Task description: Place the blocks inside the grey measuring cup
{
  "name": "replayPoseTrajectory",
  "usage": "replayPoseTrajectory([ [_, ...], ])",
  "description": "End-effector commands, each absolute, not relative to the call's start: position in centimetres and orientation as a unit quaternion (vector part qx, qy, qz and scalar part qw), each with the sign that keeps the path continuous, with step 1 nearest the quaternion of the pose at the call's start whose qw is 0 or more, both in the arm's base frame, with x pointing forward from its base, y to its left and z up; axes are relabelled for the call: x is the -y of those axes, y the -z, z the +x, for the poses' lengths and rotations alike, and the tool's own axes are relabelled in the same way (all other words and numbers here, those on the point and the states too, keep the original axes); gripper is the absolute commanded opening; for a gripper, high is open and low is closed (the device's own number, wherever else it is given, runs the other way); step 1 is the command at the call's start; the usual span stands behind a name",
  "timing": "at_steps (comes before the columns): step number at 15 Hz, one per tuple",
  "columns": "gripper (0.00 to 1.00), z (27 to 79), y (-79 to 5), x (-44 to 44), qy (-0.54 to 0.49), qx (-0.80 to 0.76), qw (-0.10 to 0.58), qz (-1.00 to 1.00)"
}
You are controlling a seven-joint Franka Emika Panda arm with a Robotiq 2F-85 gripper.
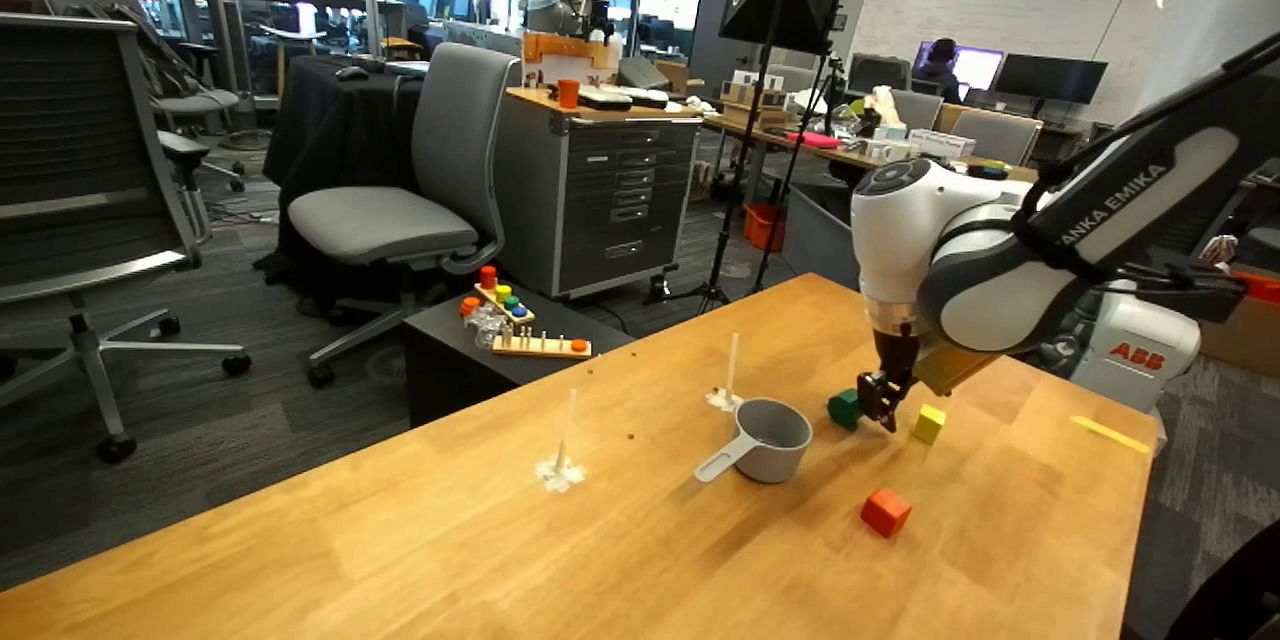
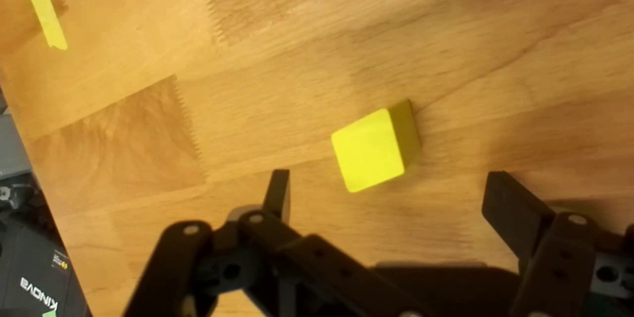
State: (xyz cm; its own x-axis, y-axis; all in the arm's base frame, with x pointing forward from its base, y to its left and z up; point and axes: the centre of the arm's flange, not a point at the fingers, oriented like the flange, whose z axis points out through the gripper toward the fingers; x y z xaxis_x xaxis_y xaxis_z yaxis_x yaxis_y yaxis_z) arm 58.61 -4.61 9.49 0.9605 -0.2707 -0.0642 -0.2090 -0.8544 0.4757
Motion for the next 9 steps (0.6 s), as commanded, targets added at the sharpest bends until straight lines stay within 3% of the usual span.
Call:
replayPoseTrajectory([
  [1,0.95,57.1,-10.6,4.3,0.043,0.12,0.254,0.959],
  [2,0.74,57.1,-10.6,4.4,0.041,0.121,0.255,0.958],
  [5,0.64,57.0,-10.9,5.3,0.04,0.128,0.254,0.958],
  [9,0.31,57.2,-11.4,6.8,0.037,0.143,0.251,0.957],
])
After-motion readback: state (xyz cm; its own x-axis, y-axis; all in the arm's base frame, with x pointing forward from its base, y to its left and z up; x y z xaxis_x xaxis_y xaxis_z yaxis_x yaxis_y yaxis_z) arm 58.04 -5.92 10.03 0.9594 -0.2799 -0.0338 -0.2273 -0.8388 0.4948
